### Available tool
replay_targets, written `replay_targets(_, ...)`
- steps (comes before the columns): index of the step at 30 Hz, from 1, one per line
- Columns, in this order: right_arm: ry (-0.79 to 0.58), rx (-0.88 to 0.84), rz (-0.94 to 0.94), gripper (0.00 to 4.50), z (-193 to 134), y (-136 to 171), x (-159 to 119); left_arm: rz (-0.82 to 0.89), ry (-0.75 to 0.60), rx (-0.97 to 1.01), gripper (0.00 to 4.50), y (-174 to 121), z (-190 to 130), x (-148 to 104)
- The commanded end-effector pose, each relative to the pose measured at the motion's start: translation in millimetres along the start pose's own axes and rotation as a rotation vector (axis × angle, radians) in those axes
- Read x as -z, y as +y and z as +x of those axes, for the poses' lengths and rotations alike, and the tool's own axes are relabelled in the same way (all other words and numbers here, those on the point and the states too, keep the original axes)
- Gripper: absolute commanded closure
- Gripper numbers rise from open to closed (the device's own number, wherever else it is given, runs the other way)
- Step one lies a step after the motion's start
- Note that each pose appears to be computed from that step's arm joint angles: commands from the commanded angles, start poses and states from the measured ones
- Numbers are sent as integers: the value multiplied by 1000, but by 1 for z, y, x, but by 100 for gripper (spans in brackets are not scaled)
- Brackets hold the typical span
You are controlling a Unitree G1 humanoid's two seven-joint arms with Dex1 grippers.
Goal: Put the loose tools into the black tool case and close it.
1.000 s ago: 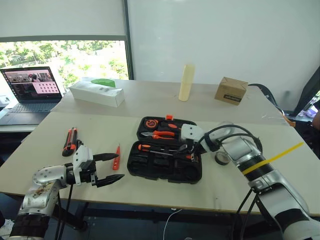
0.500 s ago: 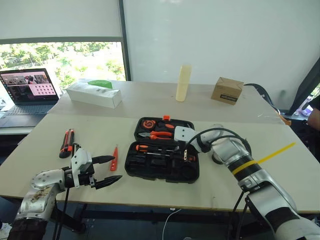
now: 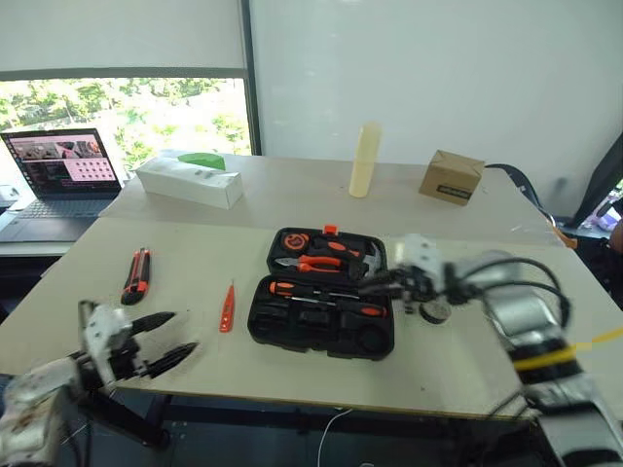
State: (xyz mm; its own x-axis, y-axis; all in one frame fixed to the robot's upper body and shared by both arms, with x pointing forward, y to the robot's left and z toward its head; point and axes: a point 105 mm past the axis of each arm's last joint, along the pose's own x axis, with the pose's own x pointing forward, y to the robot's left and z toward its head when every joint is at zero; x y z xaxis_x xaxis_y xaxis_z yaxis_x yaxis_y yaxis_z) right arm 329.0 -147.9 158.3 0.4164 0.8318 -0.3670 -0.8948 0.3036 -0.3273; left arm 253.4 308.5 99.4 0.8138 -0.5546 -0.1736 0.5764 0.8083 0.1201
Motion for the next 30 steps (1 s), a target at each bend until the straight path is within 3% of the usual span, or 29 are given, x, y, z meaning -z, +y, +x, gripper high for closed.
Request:
replay_targets(1,-225,95,-112,199,-22,19,-21,-13,-6,-221,0,20,-36,4)
replay_targets(5,-425,138,-160,63,-48,50,-21,-70,23,-416,0,31,-67,16)
replay_targets(7,-431,223,-129,1,-58,53,-10,-108,13,-526,0,40,-76,17)
replay_targets(12,-436,249,-64,1,-67,59,1,-166,-17,-436,0,28,-48,1)
replay_targets(20,-497,220,-130,1,-61,51,-29,-225,26,-309,0,22,33,-51)
replay_targets(24,-489,204,-137,1,-59,50,-31,-244,201,-235,0,-3,73,-58)
replay_targets(28,-485,172,-171,1,-55,51,-37,-264,424,-257,0,-23,95,-45)
replay_targets(30,-491,170,-182,1,-54,50,-41,-257,460,-272,0,-26,101,-40)
